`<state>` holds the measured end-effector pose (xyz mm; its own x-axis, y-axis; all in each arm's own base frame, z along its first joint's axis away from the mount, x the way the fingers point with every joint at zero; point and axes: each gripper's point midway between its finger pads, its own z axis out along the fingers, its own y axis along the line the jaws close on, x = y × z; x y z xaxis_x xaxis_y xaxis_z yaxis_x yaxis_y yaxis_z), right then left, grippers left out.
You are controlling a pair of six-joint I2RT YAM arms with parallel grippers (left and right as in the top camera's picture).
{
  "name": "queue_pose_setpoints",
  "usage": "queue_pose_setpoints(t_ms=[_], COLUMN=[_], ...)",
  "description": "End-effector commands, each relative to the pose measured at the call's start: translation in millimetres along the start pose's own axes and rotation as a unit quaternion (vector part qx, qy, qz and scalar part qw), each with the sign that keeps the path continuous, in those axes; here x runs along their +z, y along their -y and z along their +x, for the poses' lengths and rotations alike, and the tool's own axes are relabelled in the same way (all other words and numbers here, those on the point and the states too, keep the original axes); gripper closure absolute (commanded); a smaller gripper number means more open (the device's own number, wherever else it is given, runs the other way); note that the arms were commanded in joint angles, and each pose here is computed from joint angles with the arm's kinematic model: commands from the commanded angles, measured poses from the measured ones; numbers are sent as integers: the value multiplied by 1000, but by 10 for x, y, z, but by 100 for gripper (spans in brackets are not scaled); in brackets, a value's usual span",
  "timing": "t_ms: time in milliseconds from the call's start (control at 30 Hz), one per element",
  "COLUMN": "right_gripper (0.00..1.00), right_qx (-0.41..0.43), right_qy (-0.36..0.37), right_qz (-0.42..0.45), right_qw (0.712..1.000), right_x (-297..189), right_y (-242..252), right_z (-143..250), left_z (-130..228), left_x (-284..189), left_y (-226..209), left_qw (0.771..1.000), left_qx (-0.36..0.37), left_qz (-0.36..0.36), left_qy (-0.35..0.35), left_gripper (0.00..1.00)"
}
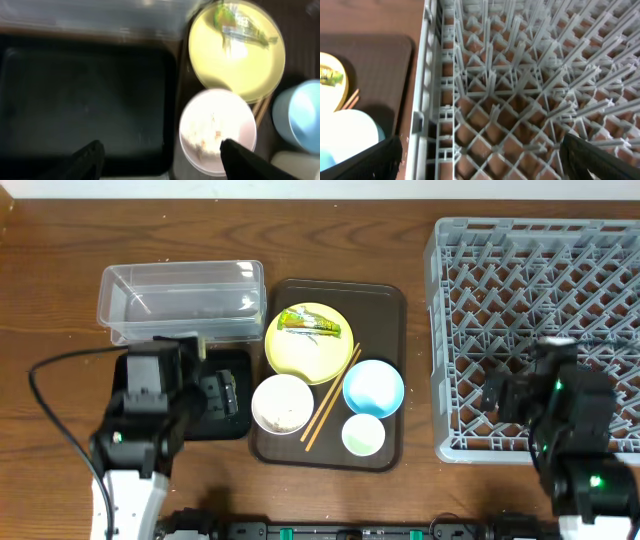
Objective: Sort waste into correct bins and load items into the dishwasher rack
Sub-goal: 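Move the left gripper to the green wrapper on the yellow plate and grasp it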
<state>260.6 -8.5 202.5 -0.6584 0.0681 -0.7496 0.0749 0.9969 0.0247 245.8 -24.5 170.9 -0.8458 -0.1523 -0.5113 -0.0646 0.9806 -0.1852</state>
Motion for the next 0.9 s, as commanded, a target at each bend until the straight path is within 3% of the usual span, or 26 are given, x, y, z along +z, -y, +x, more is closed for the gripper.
queue_pose_setpoints(t_ms=[0, 200, 500, 867], right_gripper=[1, 1, 1, 1], right_qx=[3, 5, 5, 5], right_qy=[-1, 0, 15, 13], right_qz=[-9, -30, -32, -31], right_qw=[1000, 1000, 999, 999], right_x=[-83, -137, -157, -157], right_y=[-31, -107, -113, -107], right_z=[-194, -256, -317, -310], left_z=[-1, -23, -689, -941], left_x=[-21, 36, 88, 766], left_y=[59, 166, 529, 1082], left_qw=[999, 998, 991, 985], left_qx=[-8, -9, 6, 48], left_qz=[14, 45, 111, 142], left_qy=[-28, -35, 80, 89], left_gripper=[23, 23, 23, 24])
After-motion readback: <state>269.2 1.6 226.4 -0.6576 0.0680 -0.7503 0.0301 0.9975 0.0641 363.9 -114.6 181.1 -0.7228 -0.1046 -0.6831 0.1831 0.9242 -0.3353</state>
